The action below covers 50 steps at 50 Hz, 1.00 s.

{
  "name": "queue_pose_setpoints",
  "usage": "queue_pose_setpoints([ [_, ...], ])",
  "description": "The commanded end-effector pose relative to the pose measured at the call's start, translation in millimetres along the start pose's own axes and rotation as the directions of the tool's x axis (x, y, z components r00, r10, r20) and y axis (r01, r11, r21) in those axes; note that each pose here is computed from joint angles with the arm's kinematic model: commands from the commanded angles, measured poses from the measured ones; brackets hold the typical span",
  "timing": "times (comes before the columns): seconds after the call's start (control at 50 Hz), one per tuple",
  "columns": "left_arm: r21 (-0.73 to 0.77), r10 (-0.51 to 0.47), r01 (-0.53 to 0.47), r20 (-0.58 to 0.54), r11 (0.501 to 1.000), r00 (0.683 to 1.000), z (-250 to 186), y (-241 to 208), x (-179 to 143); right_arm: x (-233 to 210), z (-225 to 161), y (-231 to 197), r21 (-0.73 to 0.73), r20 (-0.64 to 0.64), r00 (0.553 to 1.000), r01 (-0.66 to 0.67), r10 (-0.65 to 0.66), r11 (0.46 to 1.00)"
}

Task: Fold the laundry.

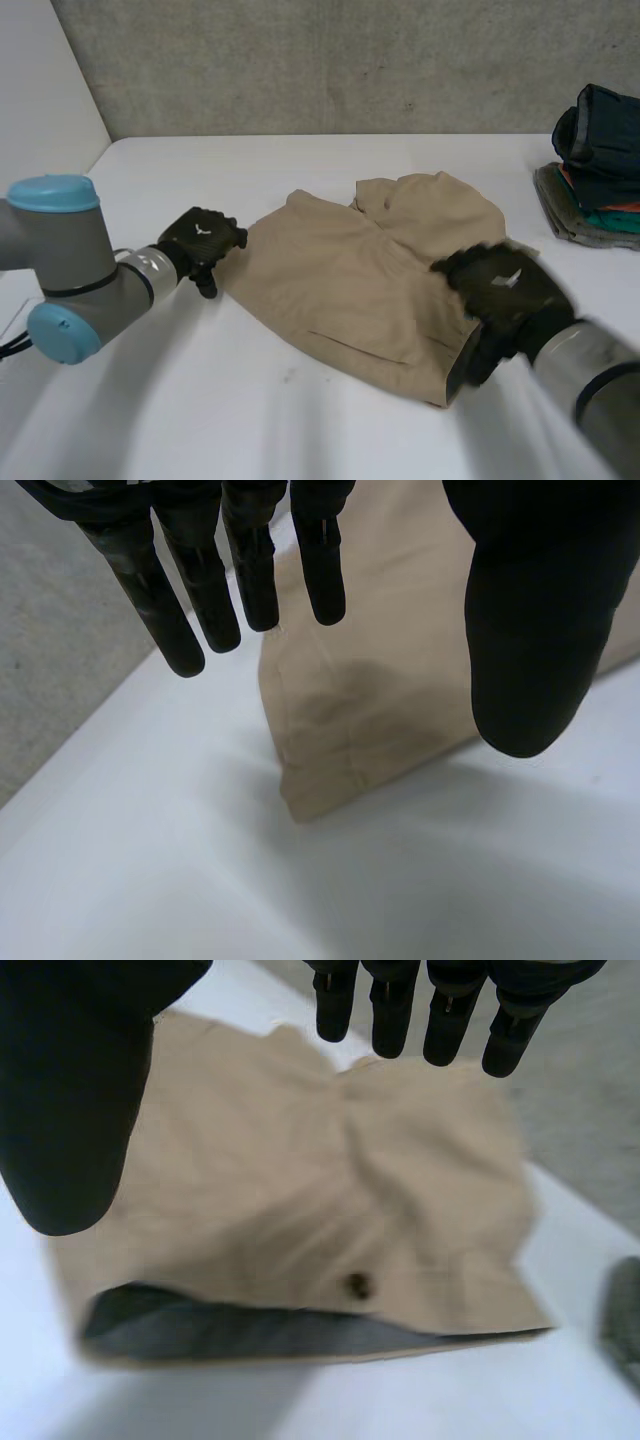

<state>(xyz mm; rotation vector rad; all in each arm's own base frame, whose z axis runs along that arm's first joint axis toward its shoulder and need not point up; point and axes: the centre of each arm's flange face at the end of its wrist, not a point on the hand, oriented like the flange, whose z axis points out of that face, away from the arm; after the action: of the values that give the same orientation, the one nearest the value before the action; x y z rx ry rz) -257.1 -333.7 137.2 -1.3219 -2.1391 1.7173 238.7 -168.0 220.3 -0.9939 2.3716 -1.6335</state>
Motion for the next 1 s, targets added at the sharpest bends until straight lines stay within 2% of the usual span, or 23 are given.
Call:
queue_pose_setpoints([
  [0.02, -0.005, 0.023, -0.023, -0.004, 1.0, 1.0, 15, 6, 1, -33, 26, 41, -0.063, 0.048, 0.999, -0.008, 0.011, 0.998],
  [0.28, -0.005, 0.031, -0.031, -0.015, 0.999, 0.999, 25, 10, 6, -49, 64, 55, 0.016, -0.01, 1.0, 0.007, -0.007, 1.0],
  [0.48, 0.01, 0.04, -0.04, 0.009, 0.999, 0.999, 27, 4, 5, -44, 70, 49, 0.021, -0.054, 0.996, 0.076, -0.075, 0.997],
  [0.58, 0.021, 0.051, -0.052, 0.04, 0.998, 0.998, 26, -7, 4, -33, 57, 9, 0.124, -0.101, 0.985, 0.155, -0.143, 0.98],
  [0.7, 0.087, 0.06, -0.07, 0.117, 0.994, 0.991, 3, -48, -13, -16, 29, -51, 0.262, -0.165, 0.973, 0.201, -0.162, 0.944],
  [0.8, 0.117, -0.002, -0.013, 0.126, 0.993, 0.992, -13, -60, -18, -8, 17, -66, 0.249, -0.157, 0.974, 0.198, -0.162, 0.948],
  [0.9, 0.052, -0.069, 0.065, 0.083, 0.997, 0.994, -19, -38, -6, -12, 21, -55, 0.2, -0.134, 0.977, 0.193, -0.169, 0.961],
  [1.0, -0.012, -0.092, 0.093, 0.056, 0.996, 0.994, -24, -18, 4, -15, 26, -56, 0.221, -0.126, 0.984, 0.153, -0.128, 0.963],
])
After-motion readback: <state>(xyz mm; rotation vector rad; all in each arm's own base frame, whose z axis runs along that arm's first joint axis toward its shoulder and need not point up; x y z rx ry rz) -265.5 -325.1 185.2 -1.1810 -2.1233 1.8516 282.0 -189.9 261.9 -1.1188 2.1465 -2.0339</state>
